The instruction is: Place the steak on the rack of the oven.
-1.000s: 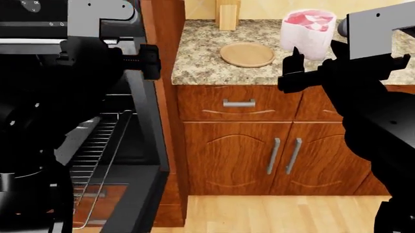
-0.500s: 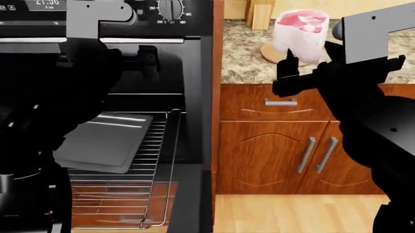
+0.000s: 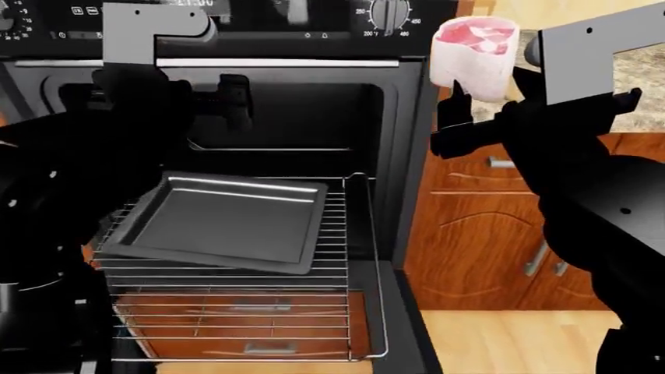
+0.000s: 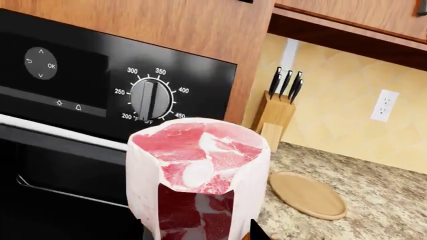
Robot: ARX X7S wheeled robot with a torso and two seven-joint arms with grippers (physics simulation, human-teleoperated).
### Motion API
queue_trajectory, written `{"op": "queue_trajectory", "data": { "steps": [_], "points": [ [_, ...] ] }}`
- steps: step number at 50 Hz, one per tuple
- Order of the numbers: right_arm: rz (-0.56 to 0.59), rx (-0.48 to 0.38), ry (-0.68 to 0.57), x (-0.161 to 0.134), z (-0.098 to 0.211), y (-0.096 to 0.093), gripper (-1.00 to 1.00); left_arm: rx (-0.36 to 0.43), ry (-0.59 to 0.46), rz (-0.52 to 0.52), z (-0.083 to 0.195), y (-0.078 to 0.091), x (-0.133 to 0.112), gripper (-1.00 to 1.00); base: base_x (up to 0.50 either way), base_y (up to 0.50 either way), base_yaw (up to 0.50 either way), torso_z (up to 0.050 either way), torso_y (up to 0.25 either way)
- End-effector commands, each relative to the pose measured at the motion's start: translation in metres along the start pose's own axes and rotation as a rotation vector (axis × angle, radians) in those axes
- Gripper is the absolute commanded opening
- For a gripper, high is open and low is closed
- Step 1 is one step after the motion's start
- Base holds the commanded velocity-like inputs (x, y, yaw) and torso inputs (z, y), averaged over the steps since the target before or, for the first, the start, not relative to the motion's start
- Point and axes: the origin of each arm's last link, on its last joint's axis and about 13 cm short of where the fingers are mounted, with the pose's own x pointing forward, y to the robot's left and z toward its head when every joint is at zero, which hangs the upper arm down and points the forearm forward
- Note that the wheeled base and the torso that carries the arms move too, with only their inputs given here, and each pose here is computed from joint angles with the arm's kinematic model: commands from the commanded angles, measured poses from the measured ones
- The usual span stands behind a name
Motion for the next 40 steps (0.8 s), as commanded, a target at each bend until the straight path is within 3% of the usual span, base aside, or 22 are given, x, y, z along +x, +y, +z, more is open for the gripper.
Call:
{"op": "queue_trajectory", "data": {
  "steps": [1, 30, 40],
  "points": [
    [-0.014, -0.003, -0.011, -0.0002, 0.0018, -0.0014, -1.0, -0.001, -0.001, 0.003, 0.0003, 0.0008, -0.0004, 1.0, -0.02, 0.5, 0.0, 0.0, 0.0],
    [-0.012, 0.004, 0.0, 0.0019, -0.0038, 0.0001, -1.0, -0.003, 0.004, 0.004, -0.0034, 0.0012, 0.0008, 1.0, -0.02, 0.5, 0.0, 0.0, 0.0],
    [-0.007, 0.007, -0.001, 0.0005, -0.0045, 0.0003, -1.0, -0.002, 0.004, 0.004, -0.0021, 0.0006, 0.0001, 1.0, 0.0, 0.04, 0.0, 0.0, 0.0]
  ]
}}
